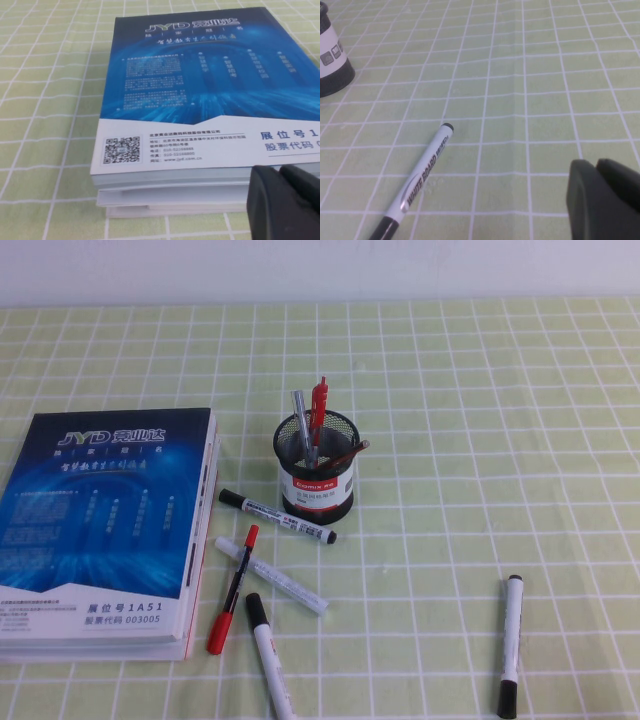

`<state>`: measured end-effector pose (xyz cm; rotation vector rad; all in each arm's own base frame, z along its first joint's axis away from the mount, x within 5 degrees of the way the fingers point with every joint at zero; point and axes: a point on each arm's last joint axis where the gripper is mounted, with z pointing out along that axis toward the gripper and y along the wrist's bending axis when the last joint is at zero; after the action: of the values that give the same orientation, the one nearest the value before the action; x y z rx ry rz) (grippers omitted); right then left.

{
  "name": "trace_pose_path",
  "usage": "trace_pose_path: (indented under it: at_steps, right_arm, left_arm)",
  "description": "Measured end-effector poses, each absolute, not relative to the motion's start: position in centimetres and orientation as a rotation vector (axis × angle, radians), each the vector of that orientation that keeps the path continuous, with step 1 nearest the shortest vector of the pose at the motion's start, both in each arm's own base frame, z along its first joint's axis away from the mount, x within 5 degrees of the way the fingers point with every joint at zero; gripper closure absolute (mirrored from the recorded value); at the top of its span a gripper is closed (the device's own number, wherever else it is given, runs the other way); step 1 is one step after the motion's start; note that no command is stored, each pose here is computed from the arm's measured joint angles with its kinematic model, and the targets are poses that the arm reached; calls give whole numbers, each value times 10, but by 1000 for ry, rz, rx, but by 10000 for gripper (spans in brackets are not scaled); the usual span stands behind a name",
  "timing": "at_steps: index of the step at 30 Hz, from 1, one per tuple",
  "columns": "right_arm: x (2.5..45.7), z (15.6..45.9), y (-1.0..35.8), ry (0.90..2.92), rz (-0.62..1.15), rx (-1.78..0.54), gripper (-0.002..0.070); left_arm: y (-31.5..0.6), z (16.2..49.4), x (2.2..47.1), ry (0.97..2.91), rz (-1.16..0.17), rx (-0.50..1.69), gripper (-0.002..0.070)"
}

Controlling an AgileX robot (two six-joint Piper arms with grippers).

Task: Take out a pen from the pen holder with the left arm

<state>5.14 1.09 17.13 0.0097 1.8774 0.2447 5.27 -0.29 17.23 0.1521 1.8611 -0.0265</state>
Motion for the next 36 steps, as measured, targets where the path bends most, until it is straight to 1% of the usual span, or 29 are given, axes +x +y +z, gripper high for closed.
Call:
trace_pose_path:
  at_steps: [4, 36]
  right_arm:
    - [51, 171, 11, 1877, 245, 10, 691]
    - [51, 171, 11, 1877, 245, 10, 691]
  left_arm:
    - [-2, 172, 53, 1863, -11, 131, 676]
    - [-2, 172, 53, 1863, -11, 131, 676]
